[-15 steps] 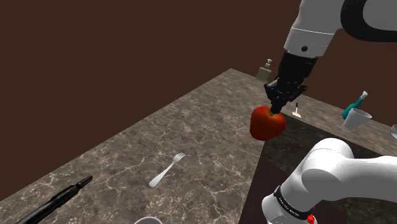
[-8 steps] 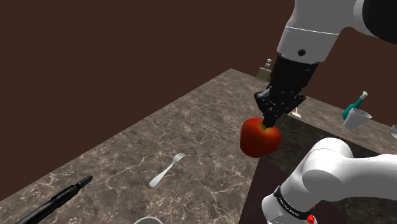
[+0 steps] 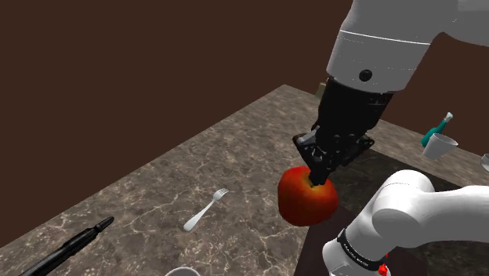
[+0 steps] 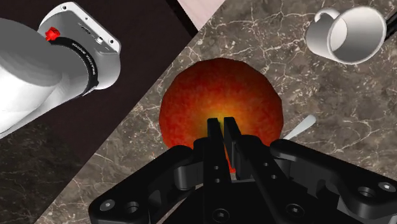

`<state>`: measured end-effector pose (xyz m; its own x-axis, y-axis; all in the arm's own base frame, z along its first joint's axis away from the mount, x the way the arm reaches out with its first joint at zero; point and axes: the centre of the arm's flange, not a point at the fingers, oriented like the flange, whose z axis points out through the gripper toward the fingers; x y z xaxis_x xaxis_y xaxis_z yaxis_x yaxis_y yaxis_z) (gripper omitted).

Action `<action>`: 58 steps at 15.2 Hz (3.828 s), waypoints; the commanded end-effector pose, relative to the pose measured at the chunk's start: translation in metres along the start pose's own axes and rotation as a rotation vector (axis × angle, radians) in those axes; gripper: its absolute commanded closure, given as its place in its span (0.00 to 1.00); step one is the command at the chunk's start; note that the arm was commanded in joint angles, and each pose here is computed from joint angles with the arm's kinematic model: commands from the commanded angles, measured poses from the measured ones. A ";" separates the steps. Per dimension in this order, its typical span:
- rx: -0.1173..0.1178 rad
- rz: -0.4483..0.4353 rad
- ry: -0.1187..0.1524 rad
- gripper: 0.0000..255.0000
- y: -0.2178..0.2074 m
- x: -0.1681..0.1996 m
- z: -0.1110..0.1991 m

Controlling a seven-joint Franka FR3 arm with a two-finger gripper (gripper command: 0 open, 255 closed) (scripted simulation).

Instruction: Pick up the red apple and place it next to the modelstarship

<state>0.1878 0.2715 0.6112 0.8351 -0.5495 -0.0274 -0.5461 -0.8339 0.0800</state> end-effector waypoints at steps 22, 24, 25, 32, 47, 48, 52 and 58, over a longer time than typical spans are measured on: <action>0.000 0.001 -0.001 1.00 -0.222 -0.207 -0.012; 0.000 0.001 -0.001 1.00 -0.241 -0.225 -0.013; 0.000 0.001 -0.001 1.00 -0.248 -0.232 -0.014; 0.000 0.001 -0.001 1.00 -0.251 -0.231 0.023; 0.000 0.001 -0.001 1.00 -0.258 -0.228 0.102; 0.000 0.001 -0.001 1.00 -0.258 -0.228 0.107; 0.000 0.001 -0.001 1.00 -0.260 -0.228 0.128; 0.000 0.001 -0.001 1.00 -0.262 -0.227 0.160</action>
<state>0.1294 0.6076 0.4429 0.8345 -0.5503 -0.0285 -0.5468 -0.8334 0.0800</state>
